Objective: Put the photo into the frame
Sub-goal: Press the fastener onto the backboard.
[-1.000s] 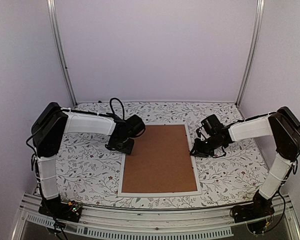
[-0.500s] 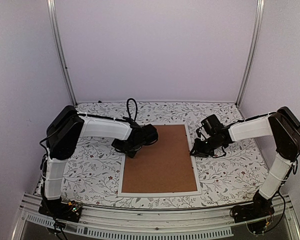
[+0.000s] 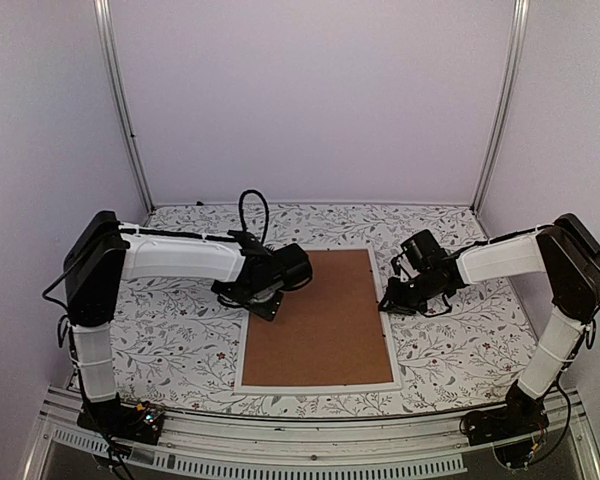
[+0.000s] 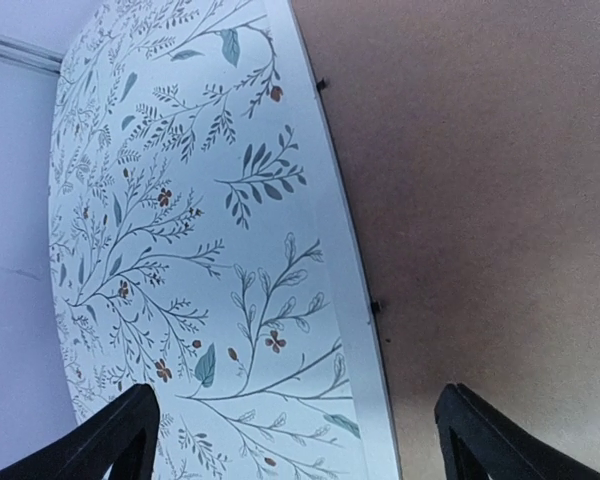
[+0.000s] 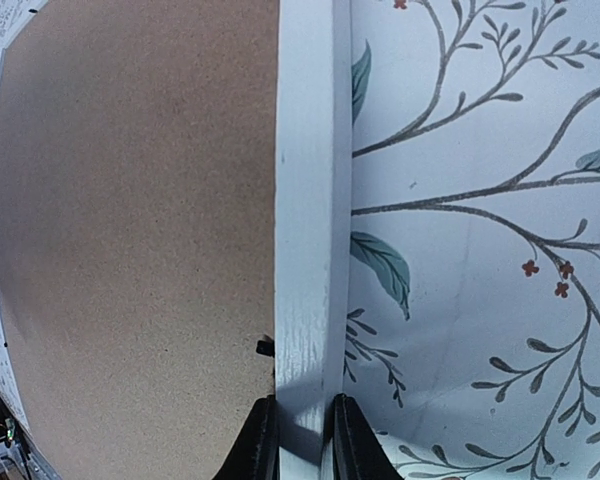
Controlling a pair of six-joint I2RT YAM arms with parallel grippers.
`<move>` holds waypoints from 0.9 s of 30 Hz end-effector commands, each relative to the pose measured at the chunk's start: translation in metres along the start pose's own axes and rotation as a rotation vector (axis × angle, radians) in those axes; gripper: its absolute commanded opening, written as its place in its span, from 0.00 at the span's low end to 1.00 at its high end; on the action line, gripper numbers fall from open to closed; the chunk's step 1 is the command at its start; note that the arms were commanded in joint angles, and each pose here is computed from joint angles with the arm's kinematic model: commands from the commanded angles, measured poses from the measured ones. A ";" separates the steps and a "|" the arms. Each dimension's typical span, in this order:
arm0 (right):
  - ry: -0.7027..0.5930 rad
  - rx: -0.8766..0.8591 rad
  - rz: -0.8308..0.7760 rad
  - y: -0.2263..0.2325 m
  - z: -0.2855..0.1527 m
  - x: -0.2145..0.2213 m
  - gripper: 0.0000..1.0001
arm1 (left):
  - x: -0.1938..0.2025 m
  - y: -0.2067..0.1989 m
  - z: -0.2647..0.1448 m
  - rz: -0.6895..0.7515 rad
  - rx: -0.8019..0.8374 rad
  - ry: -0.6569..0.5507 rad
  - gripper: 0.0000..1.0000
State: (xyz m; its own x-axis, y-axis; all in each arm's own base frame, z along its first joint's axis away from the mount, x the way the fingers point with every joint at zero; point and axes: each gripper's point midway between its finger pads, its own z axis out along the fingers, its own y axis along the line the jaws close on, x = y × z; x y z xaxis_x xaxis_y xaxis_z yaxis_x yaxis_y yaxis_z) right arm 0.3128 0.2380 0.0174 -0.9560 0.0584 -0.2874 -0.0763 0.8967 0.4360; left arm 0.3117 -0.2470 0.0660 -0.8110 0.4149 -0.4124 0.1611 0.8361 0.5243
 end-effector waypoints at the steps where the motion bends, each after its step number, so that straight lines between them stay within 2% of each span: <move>1: 0.179 0.088 0.017 -0.026 0.016 0.056 0.18 | 0.001 -0.007 -0.021 -0.060 0.171 0.000 1.00; 12: 0.172 0.079 0.006 -0.024 0.014 0.055 0.18 | 0.063 0.010 -0.019 -0.048 0.166 0.195 1.00; 18: 0.165 0.074 -0.001 -0.023 0.013 0.053 0.18 | 0.081 0.018 -0.022 -0.053 0.177 0.235 1.00; 27: 0.165 0.072 -0.005 -0.023 0.014 0.054 0.18 | 0.081 0.010 -0.009 -0.013 0.137 0.245 1.00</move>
State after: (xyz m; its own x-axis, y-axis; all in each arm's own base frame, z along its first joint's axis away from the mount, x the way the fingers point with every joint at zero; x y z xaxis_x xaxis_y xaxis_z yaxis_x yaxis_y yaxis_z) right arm 0.3126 0.2385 0.0175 -0.9534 0.0533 -0.2968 -0.0850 0.8970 0.4338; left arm 0.2390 -0.2083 0.0498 -0.9205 0.3168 -0.2286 0.2131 0.8977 0.3856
